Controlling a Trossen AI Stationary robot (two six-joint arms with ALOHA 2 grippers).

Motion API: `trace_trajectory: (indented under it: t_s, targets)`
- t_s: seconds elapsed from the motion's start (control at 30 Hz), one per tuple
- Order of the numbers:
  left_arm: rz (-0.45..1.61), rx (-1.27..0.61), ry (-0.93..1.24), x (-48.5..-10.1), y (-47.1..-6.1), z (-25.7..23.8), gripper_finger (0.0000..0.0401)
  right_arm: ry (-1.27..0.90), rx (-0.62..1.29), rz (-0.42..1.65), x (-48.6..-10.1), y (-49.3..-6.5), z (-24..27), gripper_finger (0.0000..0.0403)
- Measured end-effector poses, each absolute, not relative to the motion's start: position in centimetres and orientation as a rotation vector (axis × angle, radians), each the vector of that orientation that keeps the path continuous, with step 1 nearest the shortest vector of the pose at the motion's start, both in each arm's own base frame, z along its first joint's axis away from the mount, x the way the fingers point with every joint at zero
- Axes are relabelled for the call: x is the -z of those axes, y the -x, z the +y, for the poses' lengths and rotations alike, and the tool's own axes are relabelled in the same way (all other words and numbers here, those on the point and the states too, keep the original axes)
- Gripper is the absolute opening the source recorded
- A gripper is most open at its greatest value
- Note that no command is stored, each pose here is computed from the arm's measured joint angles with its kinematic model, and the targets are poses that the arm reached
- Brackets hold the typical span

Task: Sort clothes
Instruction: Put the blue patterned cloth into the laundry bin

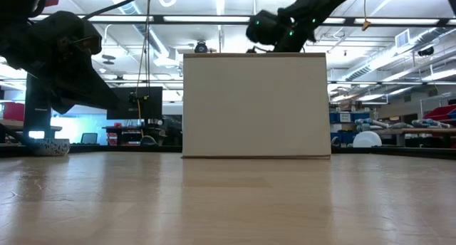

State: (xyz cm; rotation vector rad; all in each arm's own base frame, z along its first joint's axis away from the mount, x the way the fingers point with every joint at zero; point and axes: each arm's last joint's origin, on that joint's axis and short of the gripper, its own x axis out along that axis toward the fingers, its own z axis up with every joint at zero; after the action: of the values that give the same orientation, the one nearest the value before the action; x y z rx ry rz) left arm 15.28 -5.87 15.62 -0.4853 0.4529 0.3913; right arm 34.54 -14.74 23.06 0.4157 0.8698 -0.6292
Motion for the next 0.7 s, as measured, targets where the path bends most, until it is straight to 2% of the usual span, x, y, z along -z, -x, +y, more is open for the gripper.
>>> trace_trajectory:
  t_s: [0.1, 0.23, 0.33, 0.7]
  targets:
    - [0.451, -0.39, 0.487, -15.6, -15.3, -5.9, 0.0101, -0.437, 0.639, 0.909, -21.5, -35.0, -15.3, 0.013]
    - [0.459, -0.394, 0.48, -15.6, -15.2, -5.9, 0.0101, -0.44, 0.629, 0.906, -21.5, -34.9, -15.6, 0.013]
    - [0.456, -0.393, 0.482, -15.6, -15.3, -5.9, 0.0101, -0.422, 0.619, 0.878, -23.1, -34.4, -15.4, 0.013]
    - [0.446, -0.388, 0.49, -15.7, -15.3, -5.9, 0.0101, -0.352, 0.54, 0.614, -32.6, -31.5, -13.3, 0.013]
